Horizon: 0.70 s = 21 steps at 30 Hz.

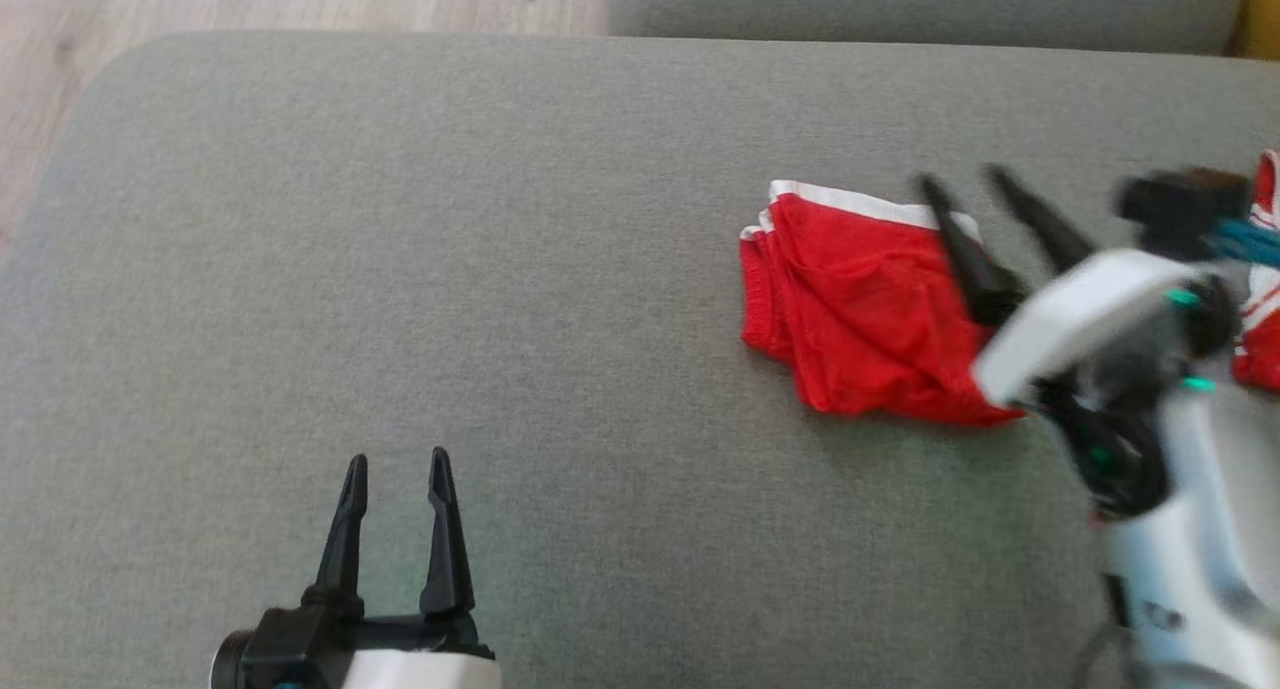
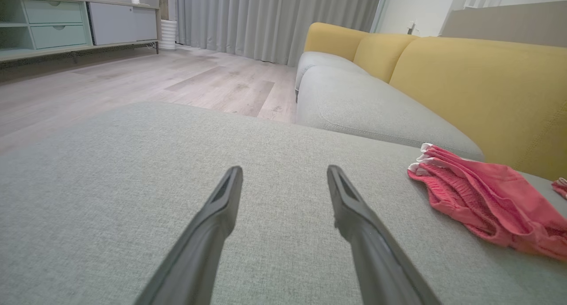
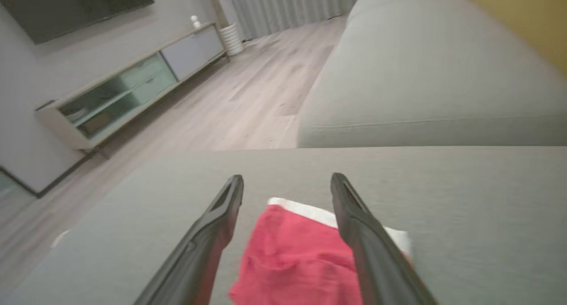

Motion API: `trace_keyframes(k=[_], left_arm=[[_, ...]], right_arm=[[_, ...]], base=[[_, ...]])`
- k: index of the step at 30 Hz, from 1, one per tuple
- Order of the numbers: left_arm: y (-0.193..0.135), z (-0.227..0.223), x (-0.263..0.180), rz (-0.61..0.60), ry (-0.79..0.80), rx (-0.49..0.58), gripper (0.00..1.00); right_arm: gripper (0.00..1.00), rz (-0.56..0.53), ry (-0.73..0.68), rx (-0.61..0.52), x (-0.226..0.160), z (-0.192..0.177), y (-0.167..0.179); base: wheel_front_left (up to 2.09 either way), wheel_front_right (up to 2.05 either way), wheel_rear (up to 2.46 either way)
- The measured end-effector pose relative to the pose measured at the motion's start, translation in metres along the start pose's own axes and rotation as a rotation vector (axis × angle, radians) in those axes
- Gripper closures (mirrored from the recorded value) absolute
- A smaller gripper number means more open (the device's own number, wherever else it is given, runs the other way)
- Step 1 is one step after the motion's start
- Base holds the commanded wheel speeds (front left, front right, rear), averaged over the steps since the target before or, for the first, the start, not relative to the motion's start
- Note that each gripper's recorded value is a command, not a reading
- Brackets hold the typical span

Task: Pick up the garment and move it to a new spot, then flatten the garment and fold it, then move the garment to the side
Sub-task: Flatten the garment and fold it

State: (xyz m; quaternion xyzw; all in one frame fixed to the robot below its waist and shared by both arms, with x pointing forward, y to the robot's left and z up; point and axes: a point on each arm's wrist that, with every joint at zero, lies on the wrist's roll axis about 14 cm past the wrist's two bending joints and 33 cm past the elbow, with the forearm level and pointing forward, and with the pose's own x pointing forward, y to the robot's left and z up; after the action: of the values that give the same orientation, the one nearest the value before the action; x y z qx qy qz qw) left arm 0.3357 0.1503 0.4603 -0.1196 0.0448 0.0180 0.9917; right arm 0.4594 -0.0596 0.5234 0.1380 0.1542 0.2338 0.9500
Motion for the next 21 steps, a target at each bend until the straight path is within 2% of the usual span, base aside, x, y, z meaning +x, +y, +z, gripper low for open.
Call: trace_keyframes(k=[4, 5, 6, 7, 8, 9, 10, 11, 16, 21], left_arm=[[-0.003, -0.001, 0.001, -0.011, 0.001, 0.009, 0.0], [-0.003, -0.002, 0.002, -0.013, 0.005, 0.01, 0.0], [-0.002, -0.003, 0.002, -0.012, 0.009, 0.014, 0.0], [-0.002, -0.004, 0.003, -0.013, 0.013, 0.014, 0.0], [-0.001, -0.005, 0.003, -0.011, 0.017, 0.017, 0.0], [0.0, -0.007, 0.004, -0.009, 0.022, 0.022, 0.0], [0.001, -0.008, 0.004, -0.006, 0.027, 0.023, 0.0], [0.002, -0.01, 0.004, -0.001, 0.032, 0.024, 0.0], [0.009, -0.015, 0.007, 0.016, 0.05, 0.035, 0.0], [0.015, -0.013, 0.01, 0.034, 0.044, 0.04, 0.0]], right_arm=[[0.0, -0.163, -0.032, -0.145, -0.025, 0.001, -0.056], [0.05, -0.196, -0.038, -0.162, -0.028, 0.002, -0.068], [0.22, -0.215, -0.046, -0.16, -0.029, 0.003, -0.076], [0.49, -0.229, -0.046, -0.169, -0.029, 0.001, -0.082], [0.49, -0.245, -0.03, -0.189, -0.029, -0.003, -0.089], [0.66, -0.258, -0.011, -0.209, -0.028, -0.009, -0.096], [0.91, -0.264, 0.009, -0.215, -0.027, -0.016, -0.101], [1.0, -0.265, 0.034, -0.211, -0.024, -0.025, -0.105], [1.0, -0.178, 0.191, -0.188, -0.007, -0.081, -0.093], [1.0, -0.128, 0.247, -0.181, 0.004, -0.104, -0.086]], base=[[0.0, 0.0, 0.0], [0.0, 0.0, 0.0], [0.0, 0.0, 0.0], [0.0, 0.0, 0.0], [0.0, 0.0, 0.0], [0.0, 0.0, 0.0], [0.0, 0.0, 0.0], [0.0, 0.0, 0.0], [0.0, 0.0, 0.0], [0.0, 0.0, 0.0]])
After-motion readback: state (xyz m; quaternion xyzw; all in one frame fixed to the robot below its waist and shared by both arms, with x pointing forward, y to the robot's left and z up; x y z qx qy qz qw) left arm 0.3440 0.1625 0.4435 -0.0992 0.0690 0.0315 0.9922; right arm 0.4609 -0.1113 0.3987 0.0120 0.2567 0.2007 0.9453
